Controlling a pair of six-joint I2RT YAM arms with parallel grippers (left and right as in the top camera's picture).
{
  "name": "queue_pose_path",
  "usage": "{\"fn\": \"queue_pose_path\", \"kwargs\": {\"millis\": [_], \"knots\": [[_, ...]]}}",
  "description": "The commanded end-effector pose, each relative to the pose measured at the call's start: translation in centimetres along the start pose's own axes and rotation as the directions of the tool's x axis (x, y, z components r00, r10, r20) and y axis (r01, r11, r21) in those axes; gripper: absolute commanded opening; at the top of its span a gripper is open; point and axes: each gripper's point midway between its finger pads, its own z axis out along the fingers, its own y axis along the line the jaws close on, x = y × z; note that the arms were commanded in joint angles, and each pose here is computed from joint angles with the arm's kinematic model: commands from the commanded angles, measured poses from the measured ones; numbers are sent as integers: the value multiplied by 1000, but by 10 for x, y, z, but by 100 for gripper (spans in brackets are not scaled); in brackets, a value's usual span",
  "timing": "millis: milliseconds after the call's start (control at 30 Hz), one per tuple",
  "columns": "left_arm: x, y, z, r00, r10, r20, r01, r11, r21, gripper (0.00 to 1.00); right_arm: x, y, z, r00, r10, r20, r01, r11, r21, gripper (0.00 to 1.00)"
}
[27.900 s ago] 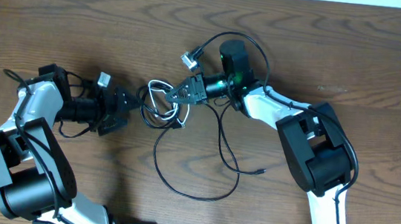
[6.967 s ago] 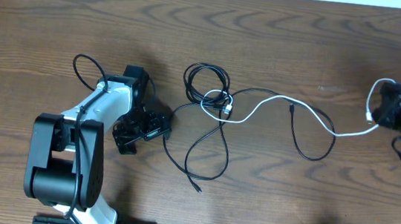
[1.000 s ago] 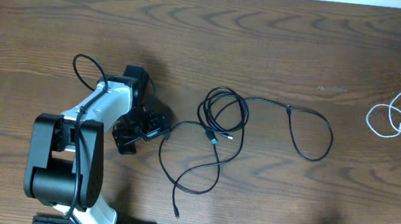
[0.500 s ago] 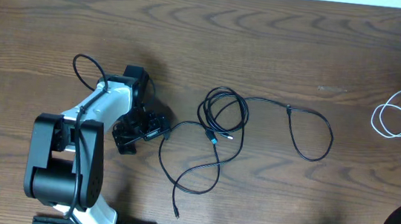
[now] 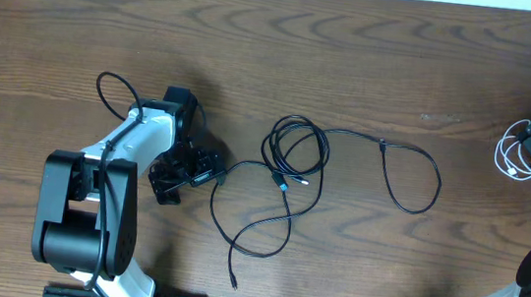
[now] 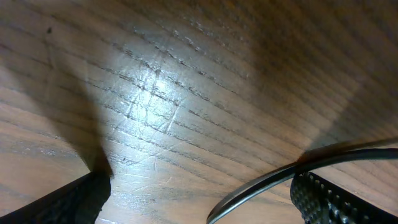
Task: Untangle cables
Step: 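Lower the white cable at the right edge and open the right gripper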
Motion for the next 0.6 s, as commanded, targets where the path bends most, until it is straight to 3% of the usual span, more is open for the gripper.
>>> {"fn": "queue_pose_path", "kwargs": {"millis": [0, 433, 500, 533, 567], "knots": [[-4, 7, 8, 1000, 22, 7, -22, 999, -35, 98, 3, 0, 4, 1000, 9, -23, -9, 1000, -1, 93], [-4, 7, 8, 1000, 22, 7, -22, 999, -35, 98, 49, -12, 30, 985, -12, -173, 22, 998, 59, 92], [-4, 7, 8, 1000, 22, 6, -22, 999, -35, 98, 57, -14, 36, 981, -12, -194, 27, 997, 70, 79], [-4, 7, 8, 1000, 22, 7, -22, 999, -35, 98, 59, -15, 38, 980, -13, -200, 28, 997, 73, 68], [-4, 7, 8, 1000, 22, 7, -22, 999, -35, 98, 62, -16, 41, 978, -13, -209, 30, 996, 79, 52]]}}
